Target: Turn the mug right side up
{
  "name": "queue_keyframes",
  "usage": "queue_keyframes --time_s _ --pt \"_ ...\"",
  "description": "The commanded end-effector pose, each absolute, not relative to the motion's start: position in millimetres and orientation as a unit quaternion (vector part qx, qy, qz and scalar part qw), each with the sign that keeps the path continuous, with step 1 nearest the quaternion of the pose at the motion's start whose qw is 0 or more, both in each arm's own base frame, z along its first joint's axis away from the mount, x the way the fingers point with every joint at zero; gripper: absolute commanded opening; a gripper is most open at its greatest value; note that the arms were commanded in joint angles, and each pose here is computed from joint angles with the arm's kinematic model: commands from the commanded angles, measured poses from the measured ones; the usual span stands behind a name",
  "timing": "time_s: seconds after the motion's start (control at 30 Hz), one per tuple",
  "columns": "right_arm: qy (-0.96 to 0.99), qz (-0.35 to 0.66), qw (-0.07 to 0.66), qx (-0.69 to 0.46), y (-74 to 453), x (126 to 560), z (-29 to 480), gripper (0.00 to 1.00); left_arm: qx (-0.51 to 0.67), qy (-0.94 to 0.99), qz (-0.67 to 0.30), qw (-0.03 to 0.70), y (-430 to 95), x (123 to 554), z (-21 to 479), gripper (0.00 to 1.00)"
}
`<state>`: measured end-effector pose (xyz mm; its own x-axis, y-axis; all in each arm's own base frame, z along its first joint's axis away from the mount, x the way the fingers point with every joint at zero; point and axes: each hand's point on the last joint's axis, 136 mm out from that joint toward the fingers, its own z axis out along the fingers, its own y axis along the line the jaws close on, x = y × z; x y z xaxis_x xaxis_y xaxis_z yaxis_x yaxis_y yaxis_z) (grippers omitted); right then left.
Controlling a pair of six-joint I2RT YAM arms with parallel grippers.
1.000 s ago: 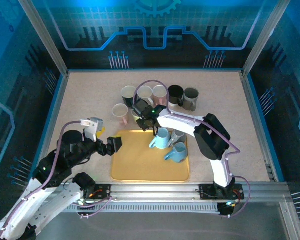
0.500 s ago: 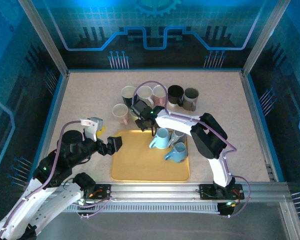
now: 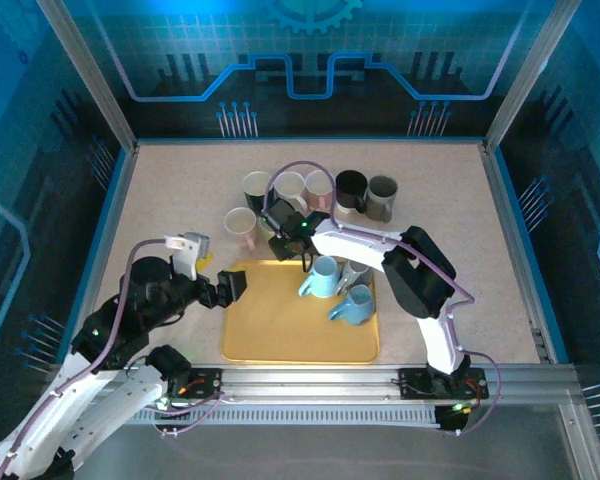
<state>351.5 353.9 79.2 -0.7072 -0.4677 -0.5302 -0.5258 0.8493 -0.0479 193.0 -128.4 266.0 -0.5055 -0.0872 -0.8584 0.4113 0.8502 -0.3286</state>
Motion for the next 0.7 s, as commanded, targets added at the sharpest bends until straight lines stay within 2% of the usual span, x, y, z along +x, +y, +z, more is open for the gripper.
queue_keyframes --time_s 0.0,0.07,0.33,0.67 --pt "0.906 0.110 0.309 -0.267 362 343 128 0.58 0.103 0.832 -0.259 0.480 -133 196 260 0.99" --pt "0.899 0.123 0.325 -0.267 357 337 148 0.61 0.108 0.837 -0.264 0.467 -137 196 258 0.99" --pt "0.873 0.180 0.365 -0.270 322 292 212 0.64 0.125 0.872 -0.265 0.392 -155 198 242 0.99" --pt "0.847 0.205 0.425 -0.244 246 237 258 0.64 0.244 0.895 -0.167 0.334 -213 202 217 0.99"
